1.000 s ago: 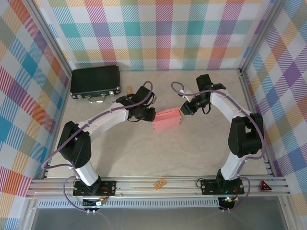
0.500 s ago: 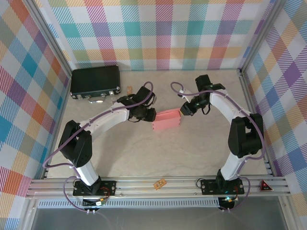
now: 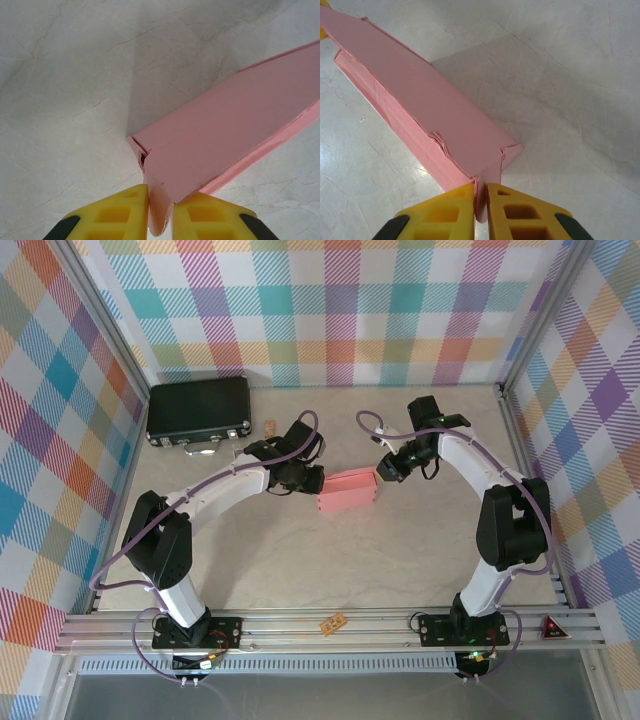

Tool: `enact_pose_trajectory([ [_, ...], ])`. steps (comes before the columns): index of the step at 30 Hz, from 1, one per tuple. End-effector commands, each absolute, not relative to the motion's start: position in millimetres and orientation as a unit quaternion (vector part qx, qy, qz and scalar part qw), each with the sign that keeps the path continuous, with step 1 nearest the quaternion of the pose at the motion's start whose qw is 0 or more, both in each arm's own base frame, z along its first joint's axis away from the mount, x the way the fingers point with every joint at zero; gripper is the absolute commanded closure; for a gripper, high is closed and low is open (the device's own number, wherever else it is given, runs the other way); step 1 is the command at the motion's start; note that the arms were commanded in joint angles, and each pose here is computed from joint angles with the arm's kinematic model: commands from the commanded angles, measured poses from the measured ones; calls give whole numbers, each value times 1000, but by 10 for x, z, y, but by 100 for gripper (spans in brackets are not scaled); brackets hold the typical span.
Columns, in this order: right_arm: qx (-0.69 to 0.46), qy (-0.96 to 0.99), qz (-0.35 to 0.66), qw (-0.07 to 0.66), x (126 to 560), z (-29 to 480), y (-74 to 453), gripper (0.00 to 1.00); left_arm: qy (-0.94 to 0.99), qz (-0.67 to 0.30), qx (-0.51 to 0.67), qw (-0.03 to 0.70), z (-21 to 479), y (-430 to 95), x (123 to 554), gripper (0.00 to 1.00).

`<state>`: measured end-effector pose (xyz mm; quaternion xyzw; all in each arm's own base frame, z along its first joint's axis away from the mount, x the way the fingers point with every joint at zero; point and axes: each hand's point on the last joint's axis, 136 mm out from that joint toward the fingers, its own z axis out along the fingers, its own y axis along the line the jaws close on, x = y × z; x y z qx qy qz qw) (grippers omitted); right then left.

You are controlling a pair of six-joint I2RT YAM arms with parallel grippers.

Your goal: Fold the paper box

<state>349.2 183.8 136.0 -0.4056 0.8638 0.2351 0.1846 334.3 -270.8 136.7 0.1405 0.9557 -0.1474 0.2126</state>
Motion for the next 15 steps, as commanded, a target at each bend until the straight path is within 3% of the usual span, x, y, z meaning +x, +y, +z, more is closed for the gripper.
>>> enact_pose_trajectory([
  [1,-406,859,243,194,3458,1533,1889,86,956,-159,131,209,1372,-2710,3321,84],
  [15,-398,864,249,184,3468,1503,1909,87,956,-167,131,204,1362,-2752,3328,86],
])
